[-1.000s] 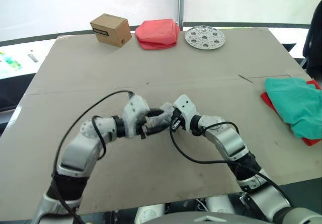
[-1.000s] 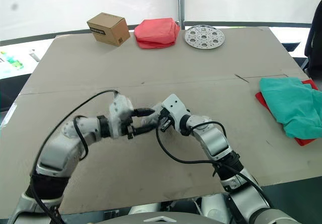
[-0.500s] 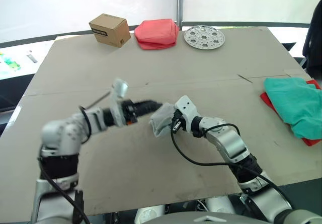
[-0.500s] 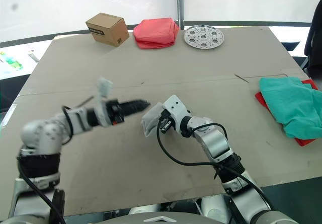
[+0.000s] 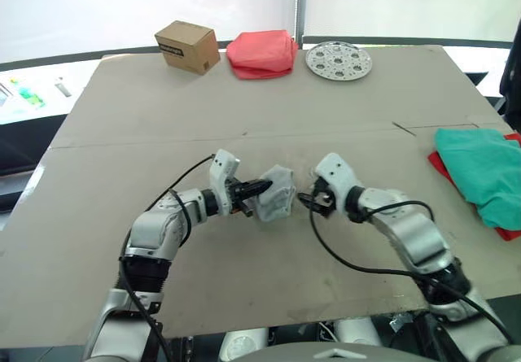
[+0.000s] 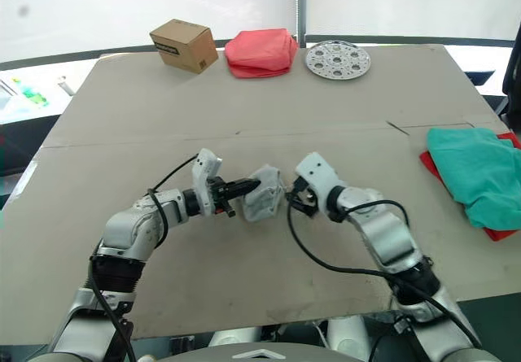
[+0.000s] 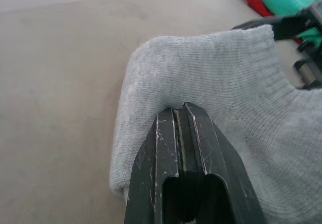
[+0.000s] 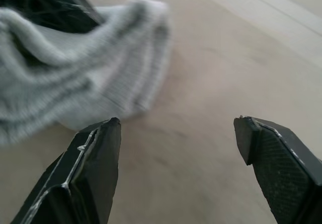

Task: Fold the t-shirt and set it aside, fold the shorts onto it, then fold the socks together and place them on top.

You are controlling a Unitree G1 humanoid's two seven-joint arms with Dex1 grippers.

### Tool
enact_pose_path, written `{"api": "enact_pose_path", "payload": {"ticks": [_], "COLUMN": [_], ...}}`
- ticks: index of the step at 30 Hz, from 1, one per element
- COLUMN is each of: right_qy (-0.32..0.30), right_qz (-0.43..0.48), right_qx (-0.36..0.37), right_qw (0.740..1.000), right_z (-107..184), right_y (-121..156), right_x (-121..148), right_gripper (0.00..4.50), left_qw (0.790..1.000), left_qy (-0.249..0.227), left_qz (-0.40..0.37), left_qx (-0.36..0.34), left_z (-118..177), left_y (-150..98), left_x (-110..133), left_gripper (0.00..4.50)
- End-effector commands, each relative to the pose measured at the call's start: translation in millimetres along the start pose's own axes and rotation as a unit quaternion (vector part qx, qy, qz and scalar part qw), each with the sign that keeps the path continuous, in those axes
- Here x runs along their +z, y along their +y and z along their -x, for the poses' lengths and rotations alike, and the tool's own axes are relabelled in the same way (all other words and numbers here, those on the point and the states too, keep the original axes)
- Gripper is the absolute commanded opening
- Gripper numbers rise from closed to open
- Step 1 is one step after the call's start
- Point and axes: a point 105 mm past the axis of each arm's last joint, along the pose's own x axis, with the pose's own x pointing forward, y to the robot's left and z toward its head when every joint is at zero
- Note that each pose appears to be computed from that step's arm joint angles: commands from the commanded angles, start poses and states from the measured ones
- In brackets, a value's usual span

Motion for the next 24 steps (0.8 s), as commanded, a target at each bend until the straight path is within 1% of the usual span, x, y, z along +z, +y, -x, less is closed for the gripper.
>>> {"api": "enact_pose_path", "payload": {"ticks": [1, 3, 4, 6, 8, 10, 11, 13, 14, 15, 16, 17, 18, 19, 20, 21, 22, 24], "right_qy": [-0.082, -0.107, -0.116, -0.119, -0.113, -0.101, -0.093, -0.072, -0.065, -0.058, -0.047, -0.035, -0.02, -0.006, 0.006, 0.012, 0.014, 0.011], "right_qz": [-0.051, -0.078, -0.088, -0.094, -0.105, -0.11, -0.109, -0.089, -0.083, -0.083, -0.078, -0.071, -0.063, -0.052, -0.029, -0.013, -0.008, 0.001], "right_qx": [0.048, 0.049, 0.05, 0.047, 0.051, 0.052, 0.051, 0.062, 0.072, 0.086, 0.1, 0.111, 0.121, 0.135, 0.15, 0.163, 0.185, 0.226], "right_qw": [0.994, 0.99, 0.988, 0.987, 0.987, 0.987, 0.988, 0.991, 0.992, 0.991, 0.991, 0.991, 0.99, 0.99, 0.988, 0.986, 0.983, 0.974], "right_z": [27.2, 28.6, 23.8, 14.2, -6.4, -28.2, -37.1, -50.8, -54.2, -58.4, -63.4, -66.3, -68.5, -69.3, -69.9, -68.5, -66.5, -62.5], "right_y": [16.5, 17.1, 17.3, 17.4, 18.9, 17.9, 16.0, 16.5, 16.9, 19.3, 22.7, 23.7, 24.8, 26.6, 28.9, 29.7, 33.1, 41.0], "right_x": [40.3, 52.0, 57.5, 62.8, 63.9, 61.2, 59.0, 52.7, 49.3, 45.9, 40.8, 33.8, 25.9, 17.8, 10.0, 4.0, 2.0, 2.6], "right_gripper": [4.46, 4.46, 4.46, 4.46, 4.46, 4.46, 4.46, 4.5, 4.5, 4.5, 4.5, 4.5, 4.5, 4.5, 4.5, 4.5, 4.5, 4.5], "left_qw": [0.999, 0.998, 0.997, 0.995, 0.994, 0.991, 0.99, 0.99, 0.99, 0.991, 0.991, 0.991, 0.991, 0.992, 0.992, 0.992, 0.993, 0.993], "left_qy": [0.036, 0.026, 0.009, -0.025, -0.077, -0.098, -0.097, -0.084, -0.076, -0.072, -0.068, -0.064, -0.056, -0.05, -0.044, -0.039, -0.033, -0.024], "left_qz": [-0.037, -0.053, -0.072, -0.083, -0.077, -0.088, -0.101, -0.111, -0.118, -0.116, -0.114, -0.116, -0.12, -0.119, -0.119, -0.117, -0.115, -0.118], "left_qx": [0.013, 0.019, 0.026, 0.039, 0.031, 0.019, 0.015, 0.0, -0.002, -0.002, -0.001, -0.002, -0.006, -0.01, -0.012, -0.016, -0.018, -0.018], "left_z": [-4.5, -3.2, 0.5, 6.8, 25.1, 47.6, 57.6, 75.8, 81.2, 88.3, 96.4, 101.8, 106.9, 111.0, 115.9, 117.9, 120.3, 123.7], "left_y": [-1.0, 0.0, 1.5, 4.4, 0.4, -6.9, -10.7, -20.3, -24.5, -27.6, -29.9, -34.2, -38.4, -42.3, -45.5, -49.7, -52.4, -54.4], "left_x": [-19.8, -18.5, -13.3, -2.6, 18.6, 32.0, 35.4, 36.8, 36.4, 36.7, 36.8, 36.4, 34.7, 32.6, 30.1, 27.7, 24.6, 20.0], "left_gripper": [0.0, 0.0, 0.0, 0.0, 0.0, 0.0, 0.0, 0.67, 0.87, 1.27, 1.81, 2.19, 2.75, 3.06, 3.5, 4.1, 4.44, 4.44]}}
